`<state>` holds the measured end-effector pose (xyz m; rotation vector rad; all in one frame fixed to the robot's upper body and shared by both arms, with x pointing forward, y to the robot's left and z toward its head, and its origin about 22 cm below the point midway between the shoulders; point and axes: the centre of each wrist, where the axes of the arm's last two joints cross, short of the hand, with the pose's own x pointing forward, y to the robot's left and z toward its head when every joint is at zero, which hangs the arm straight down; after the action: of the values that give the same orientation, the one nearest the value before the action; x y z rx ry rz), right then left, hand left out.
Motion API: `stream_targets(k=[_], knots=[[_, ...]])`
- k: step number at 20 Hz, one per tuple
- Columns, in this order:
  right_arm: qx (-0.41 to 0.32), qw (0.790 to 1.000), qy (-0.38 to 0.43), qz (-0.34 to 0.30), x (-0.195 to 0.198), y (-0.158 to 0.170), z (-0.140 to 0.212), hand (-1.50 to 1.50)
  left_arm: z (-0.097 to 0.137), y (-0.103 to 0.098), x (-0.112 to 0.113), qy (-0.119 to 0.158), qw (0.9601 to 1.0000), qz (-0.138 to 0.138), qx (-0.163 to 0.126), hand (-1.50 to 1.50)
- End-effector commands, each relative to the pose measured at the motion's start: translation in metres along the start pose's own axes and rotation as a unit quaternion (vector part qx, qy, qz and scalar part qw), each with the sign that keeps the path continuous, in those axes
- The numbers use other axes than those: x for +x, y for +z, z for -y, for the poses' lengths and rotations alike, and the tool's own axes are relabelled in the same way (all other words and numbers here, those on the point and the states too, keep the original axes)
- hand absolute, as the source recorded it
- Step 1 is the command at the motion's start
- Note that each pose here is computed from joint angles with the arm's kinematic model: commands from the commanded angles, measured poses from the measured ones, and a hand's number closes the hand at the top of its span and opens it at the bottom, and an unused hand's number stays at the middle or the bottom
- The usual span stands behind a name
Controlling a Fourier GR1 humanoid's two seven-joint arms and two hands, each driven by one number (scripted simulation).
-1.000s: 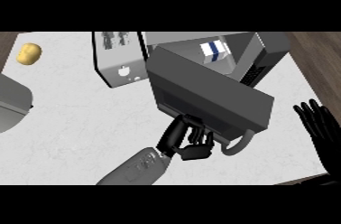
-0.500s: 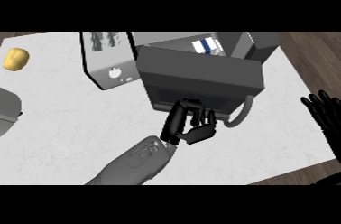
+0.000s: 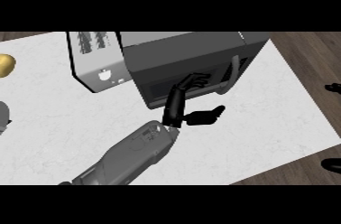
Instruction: Pick up the milk, place it into the microwave and close the microwave
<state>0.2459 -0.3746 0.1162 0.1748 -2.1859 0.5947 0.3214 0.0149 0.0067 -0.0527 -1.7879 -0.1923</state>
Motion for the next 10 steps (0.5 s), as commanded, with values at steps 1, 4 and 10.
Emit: stream_targets(k=[1,4,10], knots=[[0.013,0.994,0.106,0.023,0.029,-0.021,0.025,1.5,-0.003,-0.022,0.018,0.014,0.9984,0.004,0.054,-1.5],[0.009,0.992,0.126,0.028,0.032,-0.026,0.03,1.5,-0.003,-0.021,0.019,0.029,0.9975,0.008,0.064,-1.5],[0.015,0.987,0.155,0.028,0.041,-0.036,0.039,1.5,-0.003,-0.022,0.019,0.044,0.9955,-0.003,0.084,-1.5]])
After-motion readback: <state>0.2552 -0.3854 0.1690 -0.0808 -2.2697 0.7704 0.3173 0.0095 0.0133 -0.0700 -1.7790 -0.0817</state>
